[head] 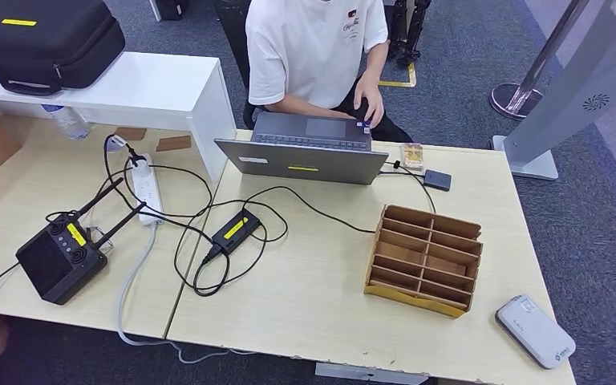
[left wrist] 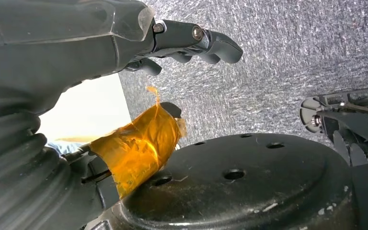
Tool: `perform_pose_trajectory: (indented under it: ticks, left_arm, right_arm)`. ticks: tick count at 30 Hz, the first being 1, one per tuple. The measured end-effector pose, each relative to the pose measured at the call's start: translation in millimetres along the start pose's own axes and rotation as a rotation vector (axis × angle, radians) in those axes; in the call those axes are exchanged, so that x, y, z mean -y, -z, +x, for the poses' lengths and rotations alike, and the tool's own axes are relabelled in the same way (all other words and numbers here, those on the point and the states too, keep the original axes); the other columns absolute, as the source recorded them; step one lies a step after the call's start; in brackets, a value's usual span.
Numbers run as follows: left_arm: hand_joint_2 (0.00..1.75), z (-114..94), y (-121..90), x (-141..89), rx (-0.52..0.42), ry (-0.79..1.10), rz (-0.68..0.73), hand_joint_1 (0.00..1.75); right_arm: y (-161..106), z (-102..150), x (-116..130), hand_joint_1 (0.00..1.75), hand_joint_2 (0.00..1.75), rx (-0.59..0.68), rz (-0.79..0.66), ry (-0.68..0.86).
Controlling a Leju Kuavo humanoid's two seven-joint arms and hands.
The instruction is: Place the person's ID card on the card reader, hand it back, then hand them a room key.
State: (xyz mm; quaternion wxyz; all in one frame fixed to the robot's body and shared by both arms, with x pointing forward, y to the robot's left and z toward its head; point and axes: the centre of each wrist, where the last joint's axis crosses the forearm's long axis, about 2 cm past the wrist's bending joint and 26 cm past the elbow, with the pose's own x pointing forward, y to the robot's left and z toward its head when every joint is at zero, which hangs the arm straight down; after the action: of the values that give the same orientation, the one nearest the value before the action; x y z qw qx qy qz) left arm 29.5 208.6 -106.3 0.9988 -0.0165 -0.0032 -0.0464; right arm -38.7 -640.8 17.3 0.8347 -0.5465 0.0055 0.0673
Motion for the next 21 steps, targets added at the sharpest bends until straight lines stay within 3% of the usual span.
perform_pose_trajectory:
  ticks: [6,12,16,21]
  left_arm:
    - [1.75,0.8,0.0,-0.3,-0.002,0.002,0.0,0.0]
    - [1.75,1.9,-0.1,-0.4,-0.013,0.004,0.006,0.0]
    - [0.0,1.9,-0.2,-0.4,-0.02,-0.011,0.01,0.0]
    - [0.0,1.6,-0.1,-0.7,-0.049,-0.046,0.018,0.0]
  right_arm:
    - [-25.1,9.9,-46.0,0.0,1.75,-0.007,0.102,0.004]
    - [-66.7,28.6,-105.4,0.0,1.75,-0.023,0.266,-0.027]
    - [-97.8,41.4,-140.2,0.0,1.75,-0.007,0.375,-0.054]
    - [-128.3,52.6,-168.8,0.0,1.75,-0.003,0.49,-0.072]
